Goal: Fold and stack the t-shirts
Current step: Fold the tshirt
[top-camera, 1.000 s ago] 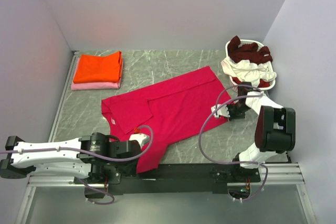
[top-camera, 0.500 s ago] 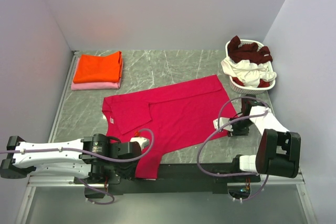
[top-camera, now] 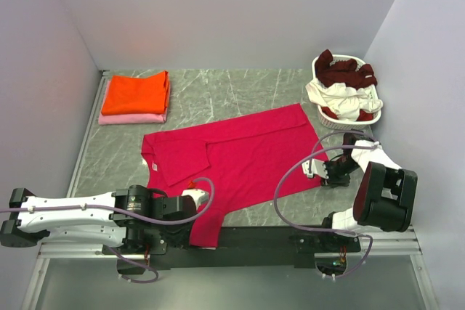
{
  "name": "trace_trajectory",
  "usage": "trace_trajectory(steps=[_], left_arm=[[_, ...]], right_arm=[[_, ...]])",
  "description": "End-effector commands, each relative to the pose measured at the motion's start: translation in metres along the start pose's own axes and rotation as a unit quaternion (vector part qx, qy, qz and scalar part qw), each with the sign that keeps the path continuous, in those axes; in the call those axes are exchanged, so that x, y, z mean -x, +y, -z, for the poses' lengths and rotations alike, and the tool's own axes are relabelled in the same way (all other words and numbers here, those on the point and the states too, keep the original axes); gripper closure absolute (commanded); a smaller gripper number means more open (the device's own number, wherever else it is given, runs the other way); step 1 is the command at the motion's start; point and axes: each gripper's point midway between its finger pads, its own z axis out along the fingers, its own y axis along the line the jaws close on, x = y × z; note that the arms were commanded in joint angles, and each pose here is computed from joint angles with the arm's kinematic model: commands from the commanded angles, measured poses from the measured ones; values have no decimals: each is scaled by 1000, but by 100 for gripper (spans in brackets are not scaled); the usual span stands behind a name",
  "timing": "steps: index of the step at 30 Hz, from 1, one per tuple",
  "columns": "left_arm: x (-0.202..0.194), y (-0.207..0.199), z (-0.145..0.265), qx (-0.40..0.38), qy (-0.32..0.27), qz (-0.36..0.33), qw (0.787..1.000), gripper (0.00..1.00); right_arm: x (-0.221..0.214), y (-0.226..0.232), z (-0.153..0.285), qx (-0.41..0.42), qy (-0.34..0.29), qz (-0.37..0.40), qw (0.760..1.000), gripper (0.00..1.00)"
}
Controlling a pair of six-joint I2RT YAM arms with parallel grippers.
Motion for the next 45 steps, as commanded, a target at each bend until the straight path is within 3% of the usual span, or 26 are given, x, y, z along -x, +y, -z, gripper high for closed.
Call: trace_trajectory(steps=[1, 4, 10, 16, 27, 37, 45], left_arm=[[9, -11, 1, -26, -18, -16, 999, 100], [10, -10, 0, -25, -18, -26, 999, 100], [13, -10, 0, -27, -24, -32, 999, 100], [36, -8, 10, -23, -73, -12, 997, 100], [121, 2, 47, 21, -197, 11, 980, 100], [166, 32, 61, 78, -250, 40, 964, 100], [195, 65, 81, 114, -302, 81, 943, 100]], right_arm=[[-11, -5, -5, 0, 21, 32, 999, 58], [-17, -14, -6, -12, 31, 27, 999, 62], [-21, -20, -1, -16, 40, 15, 999, 84], [-5, -34, 21, -47, 10, 8, 999, 99], [31, -81, 43, -122, -58, -55, 989, 100], [44, -135, 72, -207, -100, -129, 965, 100], [38, -165, 70, -233, -110, -193, 947, 100]])
